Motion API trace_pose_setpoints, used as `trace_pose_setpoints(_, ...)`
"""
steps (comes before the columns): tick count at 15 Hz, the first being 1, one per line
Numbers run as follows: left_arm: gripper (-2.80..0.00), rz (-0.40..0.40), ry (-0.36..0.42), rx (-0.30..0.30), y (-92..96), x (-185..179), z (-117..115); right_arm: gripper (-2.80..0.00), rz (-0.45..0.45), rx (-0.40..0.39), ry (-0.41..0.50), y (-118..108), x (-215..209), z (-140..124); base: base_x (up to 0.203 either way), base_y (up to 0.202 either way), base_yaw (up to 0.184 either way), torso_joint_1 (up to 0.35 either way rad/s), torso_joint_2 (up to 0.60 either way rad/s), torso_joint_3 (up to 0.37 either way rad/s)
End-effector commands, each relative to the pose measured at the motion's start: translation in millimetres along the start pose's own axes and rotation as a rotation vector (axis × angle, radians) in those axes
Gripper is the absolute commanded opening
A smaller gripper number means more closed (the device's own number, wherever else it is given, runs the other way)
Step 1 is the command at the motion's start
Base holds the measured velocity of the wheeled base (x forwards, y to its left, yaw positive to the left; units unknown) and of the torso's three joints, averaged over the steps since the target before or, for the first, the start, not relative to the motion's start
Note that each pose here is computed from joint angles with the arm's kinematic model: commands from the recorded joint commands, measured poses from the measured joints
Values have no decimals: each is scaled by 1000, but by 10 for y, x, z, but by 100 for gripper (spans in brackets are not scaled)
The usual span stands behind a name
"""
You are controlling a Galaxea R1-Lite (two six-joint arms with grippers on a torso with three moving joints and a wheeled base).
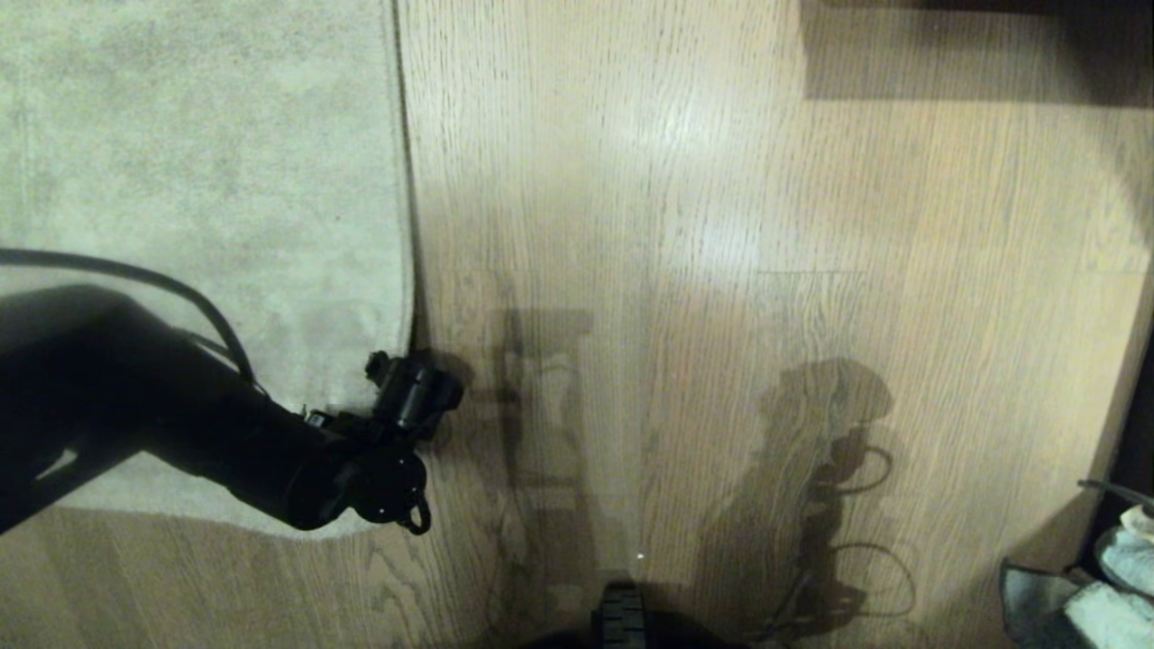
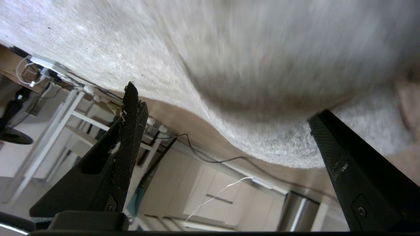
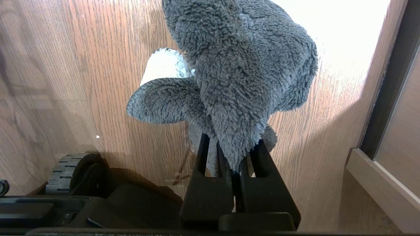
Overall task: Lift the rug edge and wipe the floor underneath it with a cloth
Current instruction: Lift up the carpet
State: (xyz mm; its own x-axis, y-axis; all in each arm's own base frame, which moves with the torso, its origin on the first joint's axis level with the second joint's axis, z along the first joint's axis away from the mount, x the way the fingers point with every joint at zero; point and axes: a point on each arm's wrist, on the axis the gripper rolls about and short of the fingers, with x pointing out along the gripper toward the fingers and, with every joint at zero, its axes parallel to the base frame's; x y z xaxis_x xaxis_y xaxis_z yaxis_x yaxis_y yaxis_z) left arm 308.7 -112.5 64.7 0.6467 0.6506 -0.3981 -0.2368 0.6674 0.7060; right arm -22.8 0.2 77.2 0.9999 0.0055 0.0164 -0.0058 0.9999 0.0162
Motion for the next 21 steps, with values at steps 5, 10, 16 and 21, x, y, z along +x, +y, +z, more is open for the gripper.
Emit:
trace_pose_setpoints(5, 0, -23, -125, -133, 15, -193, 473, -280, 1, -1, 1, 0, 1, 1, 0, 0, 0, 0, 0, 0)
trace_pose_setpoints(10, 0, -21, -182, -182, 70, -241, 769, -280, 1, 1, 1, 0, 1, 1, 0, 0, 0, 0, 0, 0)
trace_pose_setpoints(16, 0, -12, -186, -150, 92, -240, 811, -280, 1, 0, 1, 0, 1, 1, 0, 0, 0, 0, 0, 0)
trace_pose_setpoints(21, 0, 9, -117, 7, 162, -176, 466, -280, 1, -1, 1, 0, 1, 1, 0, 0, 0, 0, 0, 0)
